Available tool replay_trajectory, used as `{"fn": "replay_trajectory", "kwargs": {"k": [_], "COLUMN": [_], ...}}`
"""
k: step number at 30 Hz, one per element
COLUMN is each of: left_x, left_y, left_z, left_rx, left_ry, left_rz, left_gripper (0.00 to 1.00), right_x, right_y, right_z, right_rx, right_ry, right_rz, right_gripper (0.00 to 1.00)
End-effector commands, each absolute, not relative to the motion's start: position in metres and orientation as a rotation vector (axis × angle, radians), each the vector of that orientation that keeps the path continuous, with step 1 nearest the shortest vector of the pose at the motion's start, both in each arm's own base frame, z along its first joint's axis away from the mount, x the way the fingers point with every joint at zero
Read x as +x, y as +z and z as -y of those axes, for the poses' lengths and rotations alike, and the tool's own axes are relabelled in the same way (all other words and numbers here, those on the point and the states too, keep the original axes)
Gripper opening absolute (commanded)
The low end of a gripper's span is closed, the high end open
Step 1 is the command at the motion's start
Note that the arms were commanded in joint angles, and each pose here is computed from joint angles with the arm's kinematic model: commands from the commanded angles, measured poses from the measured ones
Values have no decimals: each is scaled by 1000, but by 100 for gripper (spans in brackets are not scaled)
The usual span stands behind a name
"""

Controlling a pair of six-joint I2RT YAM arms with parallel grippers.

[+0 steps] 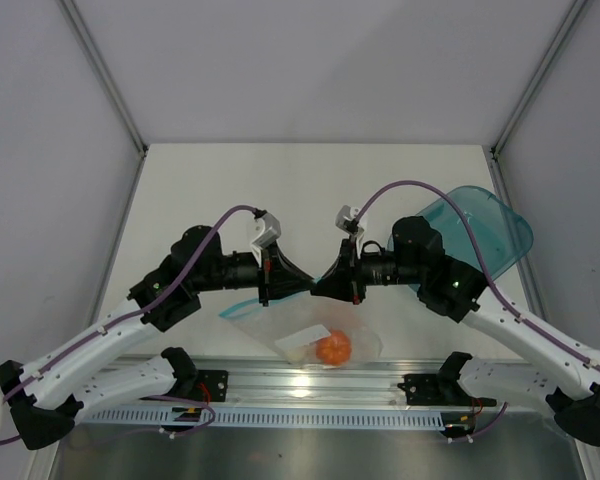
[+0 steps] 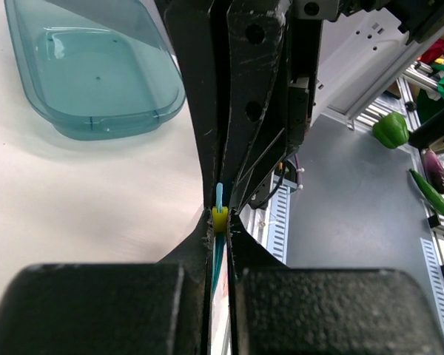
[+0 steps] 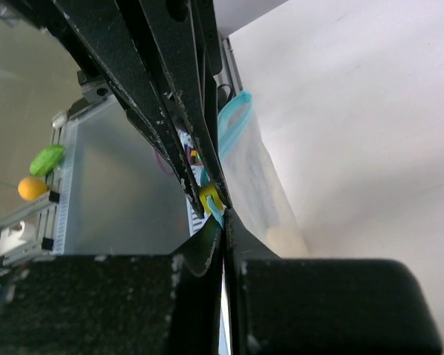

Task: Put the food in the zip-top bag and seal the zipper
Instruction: Zip the zipper food storage bag at the center of the board.

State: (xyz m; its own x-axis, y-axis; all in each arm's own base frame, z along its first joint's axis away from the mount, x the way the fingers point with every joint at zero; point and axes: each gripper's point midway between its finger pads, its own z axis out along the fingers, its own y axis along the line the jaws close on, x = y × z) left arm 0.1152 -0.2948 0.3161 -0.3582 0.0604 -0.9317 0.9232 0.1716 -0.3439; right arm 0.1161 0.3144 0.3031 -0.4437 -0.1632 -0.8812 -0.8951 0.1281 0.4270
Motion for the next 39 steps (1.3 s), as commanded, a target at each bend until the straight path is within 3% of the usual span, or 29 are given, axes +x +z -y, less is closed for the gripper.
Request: {"fn": "replay_trajectory", "kwargs": {"k": [1,20,31,35,38,39], "left_x": [114,113,108,104,102,101], "left_y": [309,281,294,299,304,306], "left_z": [291,279,265,263,263,263], "left_rx": [973,975,971,988,1006,1011], "left_ry": [-1275,-1247,-1236,-1246,-1255,-1258], "left_rz": [-1657,-1766,-1731,-1722,-1724,-1719], "left_gripper": [1,1,0,1,1,1], "right_x": [132,153,153,135,127,119], "right_y": [361,381,374,380,377,371], "right_z": [-307,-291,-288,-293,-294,-297], "right_rx": [-840,-560,-587,-734,-820,-887], "right_ry": [1349,1410,1418,1488,1511,1549], "right_rz": [-1567,-1590,-1598,-1520,-1492,-1502], "right_gripper": [0,0,0,0,27,45]}}
